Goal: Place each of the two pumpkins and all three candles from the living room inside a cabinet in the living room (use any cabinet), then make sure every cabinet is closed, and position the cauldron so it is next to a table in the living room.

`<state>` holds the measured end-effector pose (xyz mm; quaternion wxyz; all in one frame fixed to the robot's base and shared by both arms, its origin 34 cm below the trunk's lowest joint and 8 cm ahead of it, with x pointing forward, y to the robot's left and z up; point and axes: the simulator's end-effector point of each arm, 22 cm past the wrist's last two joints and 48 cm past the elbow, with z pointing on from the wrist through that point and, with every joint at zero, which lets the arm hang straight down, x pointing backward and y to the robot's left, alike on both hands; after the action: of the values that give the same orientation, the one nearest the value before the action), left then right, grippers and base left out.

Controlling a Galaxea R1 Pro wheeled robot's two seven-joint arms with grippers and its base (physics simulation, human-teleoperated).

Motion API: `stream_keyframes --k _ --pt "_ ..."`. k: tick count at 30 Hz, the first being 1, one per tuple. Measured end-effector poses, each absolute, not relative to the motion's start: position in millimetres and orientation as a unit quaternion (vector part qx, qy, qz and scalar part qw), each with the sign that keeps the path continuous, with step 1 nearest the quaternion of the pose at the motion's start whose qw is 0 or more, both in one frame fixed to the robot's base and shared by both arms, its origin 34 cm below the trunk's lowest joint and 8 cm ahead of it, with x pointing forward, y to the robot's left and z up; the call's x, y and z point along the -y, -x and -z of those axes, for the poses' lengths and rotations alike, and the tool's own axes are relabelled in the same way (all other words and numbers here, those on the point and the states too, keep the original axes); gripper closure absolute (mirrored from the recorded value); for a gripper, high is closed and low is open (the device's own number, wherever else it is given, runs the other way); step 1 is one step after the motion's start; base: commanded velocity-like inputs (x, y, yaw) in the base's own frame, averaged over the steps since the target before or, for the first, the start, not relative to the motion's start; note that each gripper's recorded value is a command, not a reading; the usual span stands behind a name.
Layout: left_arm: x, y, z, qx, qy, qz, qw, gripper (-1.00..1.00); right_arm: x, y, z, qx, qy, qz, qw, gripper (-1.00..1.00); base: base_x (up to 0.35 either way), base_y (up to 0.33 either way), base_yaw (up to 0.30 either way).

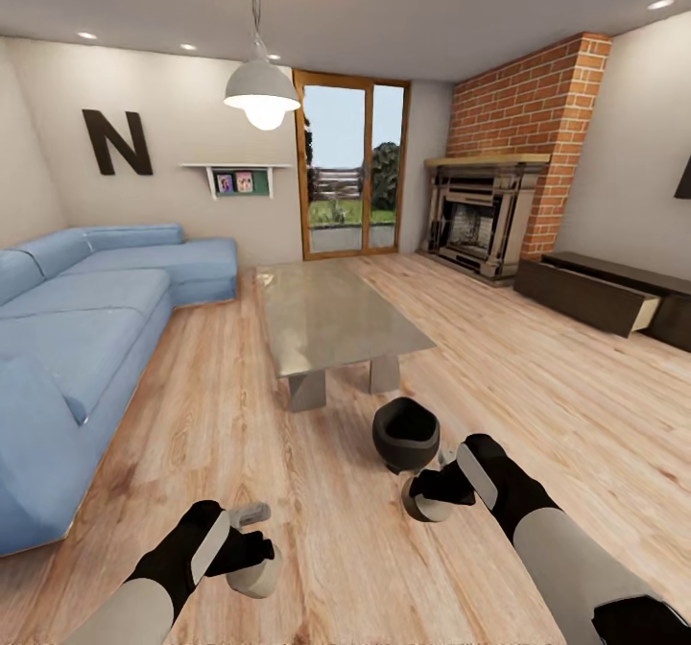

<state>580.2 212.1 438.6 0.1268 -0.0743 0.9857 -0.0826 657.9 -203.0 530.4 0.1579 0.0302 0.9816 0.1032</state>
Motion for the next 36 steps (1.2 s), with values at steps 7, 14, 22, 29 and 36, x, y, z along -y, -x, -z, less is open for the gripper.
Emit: stream_keyframes --k 7,14,22,29,36 --pt "-213.3 -577.6 -433.2 -0.987 0.075 0.081 0.120 1.00 202.8 -656.7 -524.3 -0.982 -0.031 -0.103 0.152 1.00 0.000 0.000 0.000" --pt "-212.6 -576.4 -432.4 -0.987 0.076 0.083 0.115 1.00 202.8 -656.4 -522.6 -0.983 -0.032 -0.104 0.147 1.00 0.000 0.000 0.000" --pt "-212.3 -570.9 -443.7 -0.989 0.074 0.081 0.095 1.00 202.8 -658.7 -534.7 -0.984 -0.032 -0.103 0.143 1.00 0.000 0.000 0.000" --pt "-212.8 -569.1 -457.1 -0.991 0.071 0.077 0.085 1.00 201.6 -661.1 -549.2 -0.984 -0.031 -0.104 0.142 1.00 0.000 0.000 0.000" --pt "-212.8 -571.5 -471.5 -0.991 0.071 0.077 0.085 1.00 201.4 -663.7 -563.5 -0.984 -0.031 -0.104 0.142 1.00 0.000 0.000 0.000"
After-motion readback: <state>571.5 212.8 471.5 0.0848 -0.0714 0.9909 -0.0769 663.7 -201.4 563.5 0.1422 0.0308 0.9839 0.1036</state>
